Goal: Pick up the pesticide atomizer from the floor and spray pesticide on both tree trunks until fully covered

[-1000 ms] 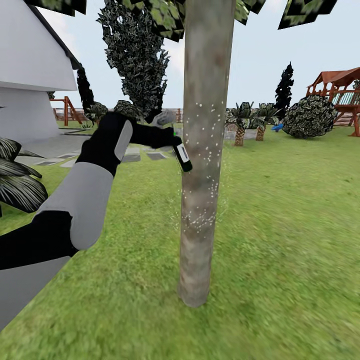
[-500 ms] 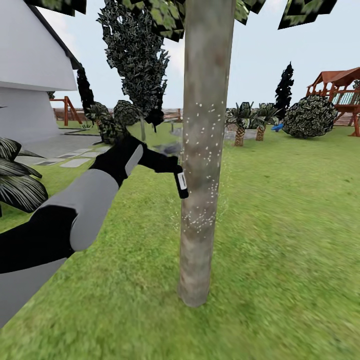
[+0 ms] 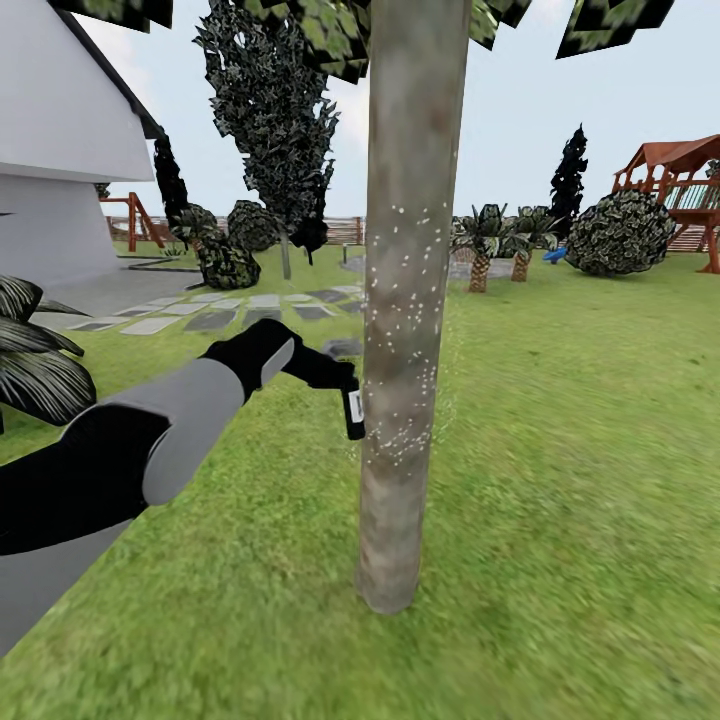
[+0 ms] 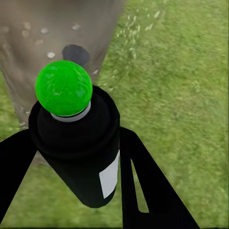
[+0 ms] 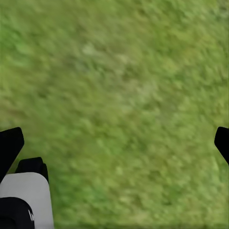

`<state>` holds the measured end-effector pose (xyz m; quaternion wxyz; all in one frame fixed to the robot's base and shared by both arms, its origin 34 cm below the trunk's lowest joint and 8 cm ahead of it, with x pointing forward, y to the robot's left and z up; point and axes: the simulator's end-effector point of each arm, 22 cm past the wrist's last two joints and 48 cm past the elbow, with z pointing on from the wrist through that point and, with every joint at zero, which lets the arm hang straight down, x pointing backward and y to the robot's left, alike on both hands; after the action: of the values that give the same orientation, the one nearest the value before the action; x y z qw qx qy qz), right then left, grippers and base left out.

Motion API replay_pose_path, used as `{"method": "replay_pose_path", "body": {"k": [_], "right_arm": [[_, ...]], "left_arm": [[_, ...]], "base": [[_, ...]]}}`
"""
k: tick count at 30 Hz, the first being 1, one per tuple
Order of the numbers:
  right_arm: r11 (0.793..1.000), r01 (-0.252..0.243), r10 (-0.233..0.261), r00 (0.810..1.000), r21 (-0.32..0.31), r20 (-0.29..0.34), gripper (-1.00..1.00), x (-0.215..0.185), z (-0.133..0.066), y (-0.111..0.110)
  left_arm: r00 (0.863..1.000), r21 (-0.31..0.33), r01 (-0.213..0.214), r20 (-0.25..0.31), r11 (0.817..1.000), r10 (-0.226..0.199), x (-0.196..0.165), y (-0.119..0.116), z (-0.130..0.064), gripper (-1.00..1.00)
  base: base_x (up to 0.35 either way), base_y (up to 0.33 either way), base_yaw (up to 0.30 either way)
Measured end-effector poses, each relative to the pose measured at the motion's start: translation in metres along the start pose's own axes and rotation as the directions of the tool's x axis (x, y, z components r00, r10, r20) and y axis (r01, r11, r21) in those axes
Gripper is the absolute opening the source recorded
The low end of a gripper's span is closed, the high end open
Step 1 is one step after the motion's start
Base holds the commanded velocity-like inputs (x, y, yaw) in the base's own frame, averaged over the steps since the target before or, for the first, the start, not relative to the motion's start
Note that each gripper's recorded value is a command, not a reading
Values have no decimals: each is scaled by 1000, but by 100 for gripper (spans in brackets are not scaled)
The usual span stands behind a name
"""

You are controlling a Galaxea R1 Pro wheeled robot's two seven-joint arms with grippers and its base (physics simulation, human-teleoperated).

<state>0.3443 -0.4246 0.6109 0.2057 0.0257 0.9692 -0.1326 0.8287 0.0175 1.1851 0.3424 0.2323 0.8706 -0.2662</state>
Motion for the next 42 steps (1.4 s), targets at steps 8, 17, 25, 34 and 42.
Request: {"method": "replay_pose_path", "body": {"k": [8, 17, 25, 34, 42], "right_arm": [[1000, 1, -1, 1000, 0, 0, 100, 0, 0, 0], [1000, 0, 0, 1000, 0, 2, 100, 0, 0, 0], [1000, -3, 3, 1000, -9, 2, 100, 0, 0, 6], [1000, -7, 7, 1000, -7, 4, 100, -1, 0, 6], [1000, -6, 6, 1000, -5, 4, 100, -1, 0, 5]], "left_arm": [[1000, 9, -2, -1, 1000, 2, 13, 1, 12, -100], [996, -24, -84, -9, 996, 84, 58, 20, 42, -100], [995, -36, -97, 14, 995, 98, 124, 55, 68, -100], [997, 18, -75, 19, 997, 75, 235, 49, 110, -100], [998, 33, -59, 11, 998, 58, 267, 45, 118, -100]], "base": [[0, 0, 0], [0, 0, 0], [-57, 0, 0], [-235, 0, 0], [-259, 0, 0]]}}
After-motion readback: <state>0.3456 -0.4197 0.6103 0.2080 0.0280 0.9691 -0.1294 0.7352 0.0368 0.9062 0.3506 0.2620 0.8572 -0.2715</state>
